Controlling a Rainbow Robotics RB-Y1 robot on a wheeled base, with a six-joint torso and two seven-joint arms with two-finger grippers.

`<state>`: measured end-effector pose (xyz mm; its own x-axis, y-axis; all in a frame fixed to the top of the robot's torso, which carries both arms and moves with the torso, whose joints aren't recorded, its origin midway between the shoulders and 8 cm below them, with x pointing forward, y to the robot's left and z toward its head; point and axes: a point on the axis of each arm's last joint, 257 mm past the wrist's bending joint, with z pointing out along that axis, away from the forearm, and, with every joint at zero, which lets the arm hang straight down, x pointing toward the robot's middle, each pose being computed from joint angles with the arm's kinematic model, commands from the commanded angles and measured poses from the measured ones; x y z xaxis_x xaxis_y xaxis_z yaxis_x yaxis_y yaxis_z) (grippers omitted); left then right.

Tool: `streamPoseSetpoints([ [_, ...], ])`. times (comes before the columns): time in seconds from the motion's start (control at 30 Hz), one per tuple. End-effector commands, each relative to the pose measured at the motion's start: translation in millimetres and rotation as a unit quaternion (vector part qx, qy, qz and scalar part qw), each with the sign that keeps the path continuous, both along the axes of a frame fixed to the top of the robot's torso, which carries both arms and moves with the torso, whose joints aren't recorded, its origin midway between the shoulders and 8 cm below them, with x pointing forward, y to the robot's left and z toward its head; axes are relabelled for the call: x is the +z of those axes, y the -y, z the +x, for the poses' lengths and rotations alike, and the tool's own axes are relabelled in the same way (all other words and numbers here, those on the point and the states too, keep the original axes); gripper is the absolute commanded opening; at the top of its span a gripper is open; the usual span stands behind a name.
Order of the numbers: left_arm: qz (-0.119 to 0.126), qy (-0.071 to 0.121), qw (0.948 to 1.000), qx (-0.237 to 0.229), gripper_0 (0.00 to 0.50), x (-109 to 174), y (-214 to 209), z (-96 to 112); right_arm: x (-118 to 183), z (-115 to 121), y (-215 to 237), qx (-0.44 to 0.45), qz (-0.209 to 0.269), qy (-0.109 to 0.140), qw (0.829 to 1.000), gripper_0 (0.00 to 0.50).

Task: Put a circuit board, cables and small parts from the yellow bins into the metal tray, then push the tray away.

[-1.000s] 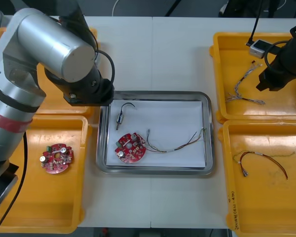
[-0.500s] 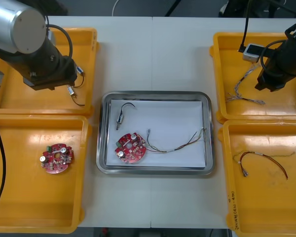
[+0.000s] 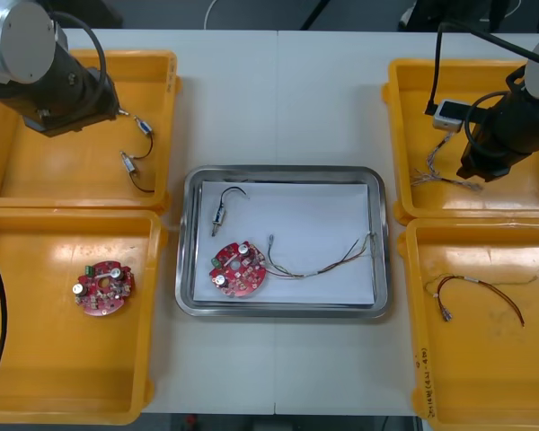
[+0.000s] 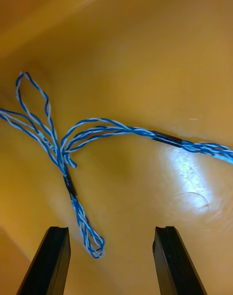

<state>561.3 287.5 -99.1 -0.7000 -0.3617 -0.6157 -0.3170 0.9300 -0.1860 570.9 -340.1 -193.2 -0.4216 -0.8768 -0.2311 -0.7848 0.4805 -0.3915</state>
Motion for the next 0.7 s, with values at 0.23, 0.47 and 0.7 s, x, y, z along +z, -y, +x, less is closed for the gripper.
streamPoseSetpoints([
  [0.23,-0.014,0.091,0.9948,0.043,0.500,39,-26,46,-25,-1,-13,0.017,0.019,0.009,1.000,0.500],
  [0.47,-0.009,0.114,0.9925,0.045,0.500,33,-32,65,-32,-3,-15,0.016,0.028,0.008,0.999,0.500],
  [0.7,0.018,0.123,0.9911,0.048,0.500,18,-40,81,-43,-9,-18,0.016,0.042,0.001,0.999,0.500],
])
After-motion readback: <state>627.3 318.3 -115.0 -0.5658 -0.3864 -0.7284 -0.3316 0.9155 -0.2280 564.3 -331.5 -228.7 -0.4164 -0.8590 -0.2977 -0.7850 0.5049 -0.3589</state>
